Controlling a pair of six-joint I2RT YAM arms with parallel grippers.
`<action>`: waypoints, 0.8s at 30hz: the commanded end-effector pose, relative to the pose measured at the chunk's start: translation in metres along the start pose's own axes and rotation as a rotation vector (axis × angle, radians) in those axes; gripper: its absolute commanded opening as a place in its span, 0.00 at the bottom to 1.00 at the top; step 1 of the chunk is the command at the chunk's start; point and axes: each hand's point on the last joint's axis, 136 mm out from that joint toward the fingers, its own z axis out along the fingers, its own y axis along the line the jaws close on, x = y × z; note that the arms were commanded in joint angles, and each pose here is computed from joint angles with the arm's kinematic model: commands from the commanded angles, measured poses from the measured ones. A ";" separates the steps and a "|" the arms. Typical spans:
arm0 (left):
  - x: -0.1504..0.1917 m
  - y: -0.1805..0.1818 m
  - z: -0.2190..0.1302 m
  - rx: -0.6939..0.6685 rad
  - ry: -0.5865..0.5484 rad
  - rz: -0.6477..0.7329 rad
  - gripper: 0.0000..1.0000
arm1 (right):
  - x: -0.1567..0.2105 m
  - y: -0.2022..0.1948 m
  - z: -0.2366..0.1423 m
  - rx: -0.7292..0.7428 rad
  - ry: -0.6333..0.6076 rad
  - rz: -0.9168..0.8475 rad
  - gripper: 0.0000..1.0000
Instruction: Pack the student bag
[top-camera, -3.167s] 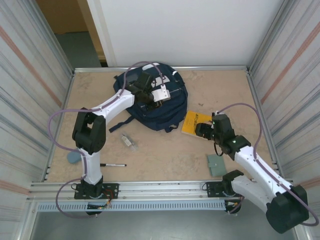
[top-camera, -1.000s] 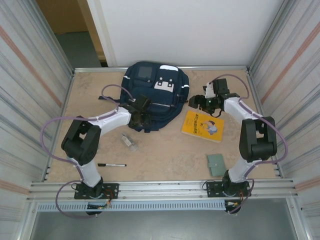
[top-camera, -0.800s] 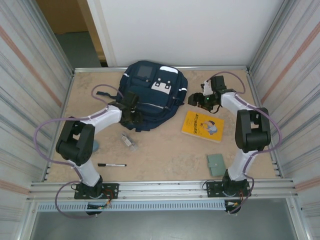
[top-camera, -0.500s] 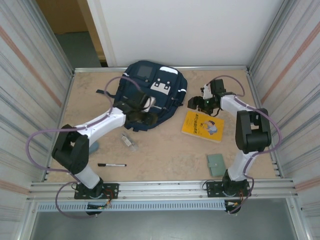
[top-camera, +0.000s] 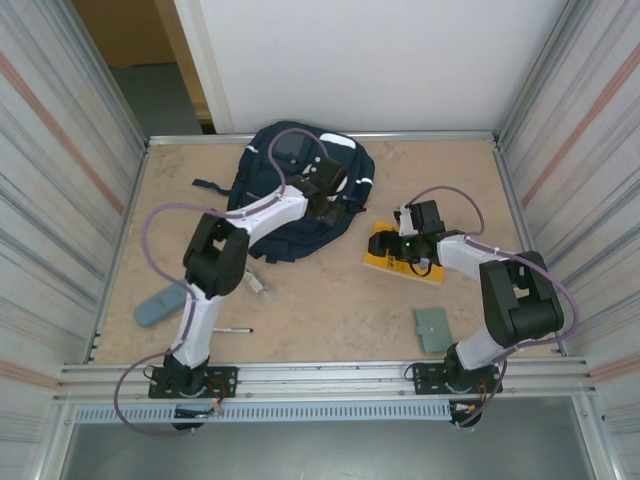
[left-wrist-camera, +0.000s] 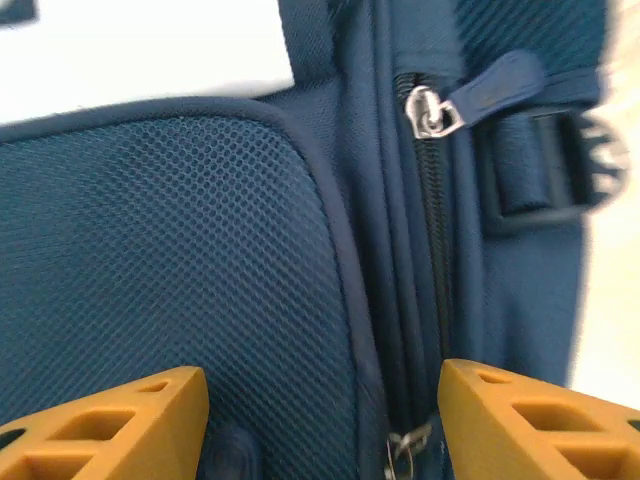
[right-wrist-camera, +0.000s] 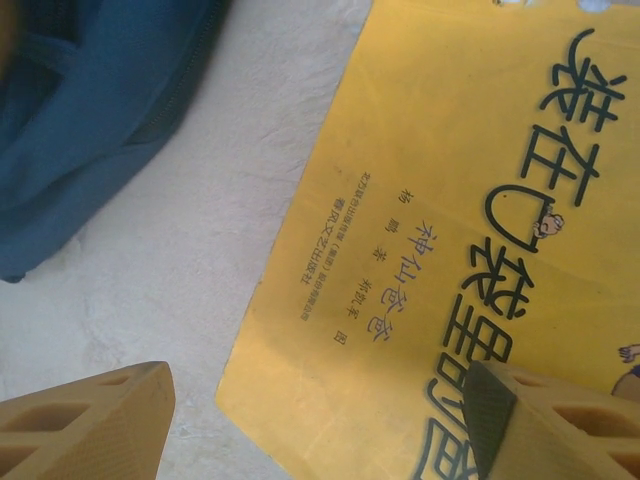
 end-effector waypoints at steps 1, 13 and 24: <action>0.002 0.019 0.008 -0.121 0.043 -0.045 0.61 | -0.014 0.014 -0.006 -0.027 -0.073 -0.061 0.75; -0.012 -0.007 -0.007 0.050 0.006 0.058 0.00 | -0.014 0.014 -0.006 0.028 -0.039 -0.106 0.73; -0.051 -0.007 -0.126 0.110 -0.295 0.357 0.00 | -0.063 0.035 -0.001 -0.112 -0.005 -0.215 0.66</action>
